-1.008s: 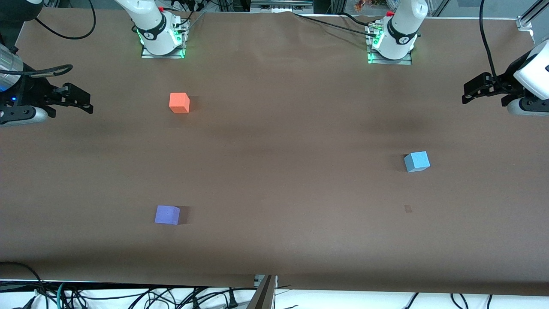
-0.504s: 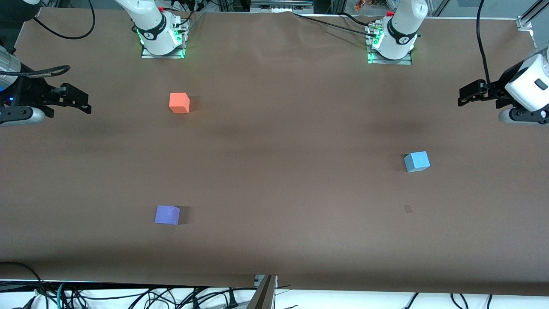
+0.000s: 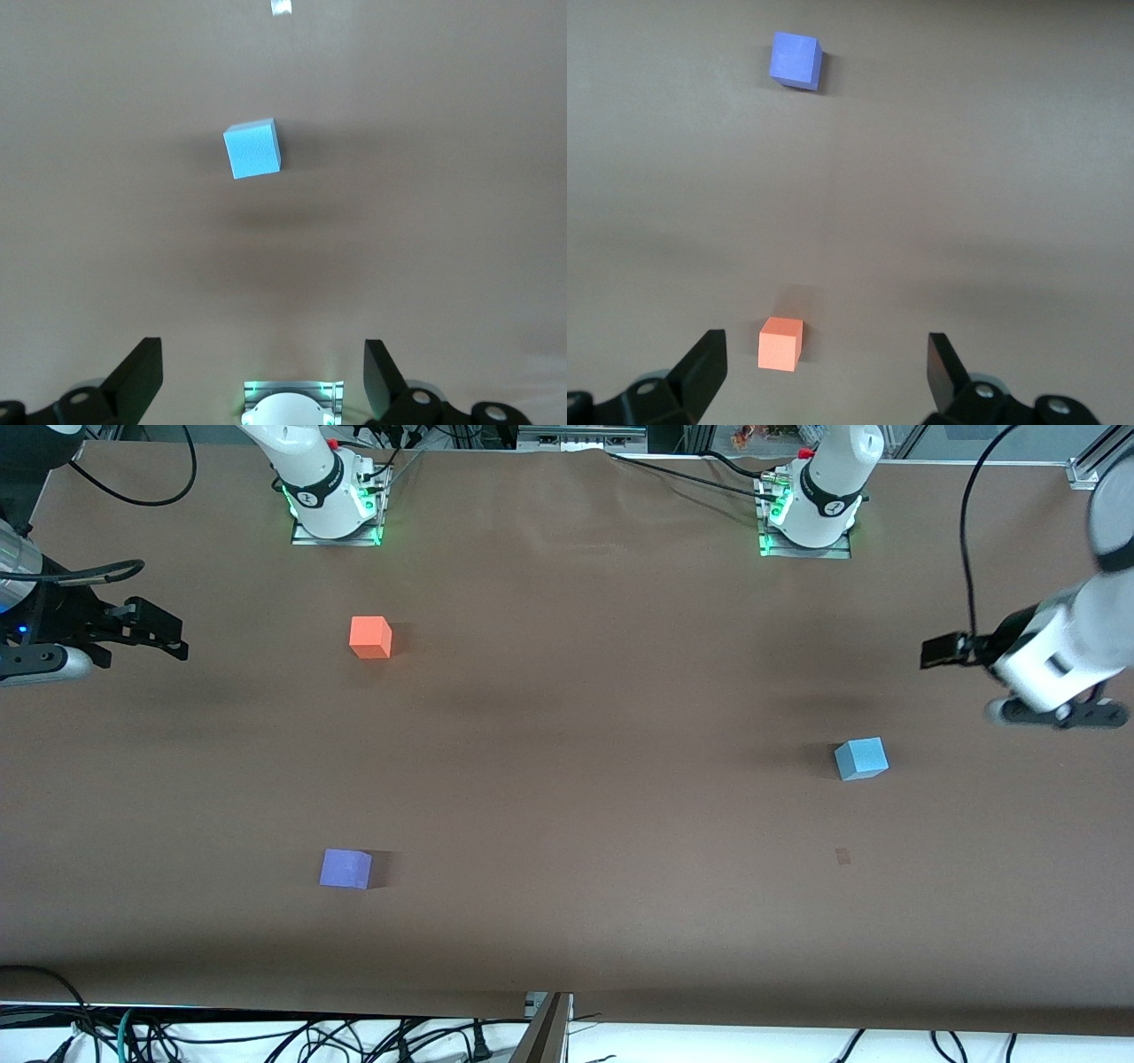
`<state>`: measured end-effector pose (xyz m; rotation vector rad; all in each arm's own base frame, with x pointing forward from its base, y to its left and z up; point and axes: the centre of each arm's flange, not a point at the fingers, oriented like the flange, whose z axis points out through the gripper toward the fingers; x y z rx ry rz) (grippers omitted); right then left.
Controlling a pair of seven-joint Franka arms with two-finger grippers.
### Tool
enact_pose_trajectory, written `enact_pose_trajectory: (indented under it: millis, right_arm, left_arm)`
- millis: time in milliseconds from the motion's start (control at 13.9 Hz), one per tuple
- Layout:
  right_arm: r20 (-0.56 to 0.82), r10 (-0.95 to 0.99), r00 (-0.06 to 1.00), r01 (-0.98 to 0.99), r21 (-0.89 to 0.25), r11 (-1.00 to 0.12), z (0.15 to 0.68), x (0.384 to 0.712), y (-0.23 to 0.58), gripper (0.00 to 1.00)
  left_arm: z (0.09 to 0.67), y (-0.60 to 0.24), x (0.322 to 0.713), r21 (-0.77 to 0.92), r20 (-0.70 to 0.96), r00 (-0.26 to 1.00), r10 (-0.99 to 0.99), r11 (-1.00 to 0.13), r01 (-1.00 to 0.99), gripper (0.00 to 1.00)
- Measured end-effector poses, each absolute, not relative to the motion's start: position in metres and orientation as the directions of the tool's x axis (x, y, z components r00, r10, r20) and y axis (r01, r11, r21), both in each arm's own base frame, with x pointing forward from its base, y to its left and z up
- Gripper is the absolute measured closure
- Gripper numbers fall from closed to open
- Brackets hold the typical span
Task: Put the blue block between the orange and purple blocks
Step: 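Reach the left gripper down over the light-blue cube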
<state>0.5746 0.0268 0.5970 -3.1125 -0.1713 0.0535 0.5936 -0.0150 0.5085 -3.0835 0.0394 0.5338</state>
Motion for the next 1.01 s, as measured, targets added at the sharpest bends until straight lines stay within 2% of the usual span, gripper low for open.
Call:
enact_pose_trajectory:
  millis: [216,360,576,1008]
  right_arm:
    - [-0.033,0.110,0.993,0.109,-0.026,-0.994,0.597,0.575,0.027,0.00]
    - [-0.033,0.110,0.993,0.109,-0.026,-0.994,0.597,0.575,0.027,0.00]
    - [-0.032,0.110,0.993,0.109,-0.026,-0.994,0.597,0.575,0.027,0.00]
    - [-0.032,0.110,0.993,0.109,-0.026,-0.994,0.597,0.575,0.027,0.00]
  left_arm:
    - [0.479,-0.017,0.603,-0.008,-0.357,0.934,-0.024,-1.000,-0.029,0.00]
    - [0.461,-0.015,0.599,-0.008,-0.276,0.961,-0.020,-1.000,-0.023,0.00]
    - [0.395,0.006,0.578,-0.008,-0.191,0.981,0.016,-1.000,0.015,0.00]
    - [0.295,0.024,0.585,-0.012,-0.107,0.993,0.044,-0.999,0.043,0.00]
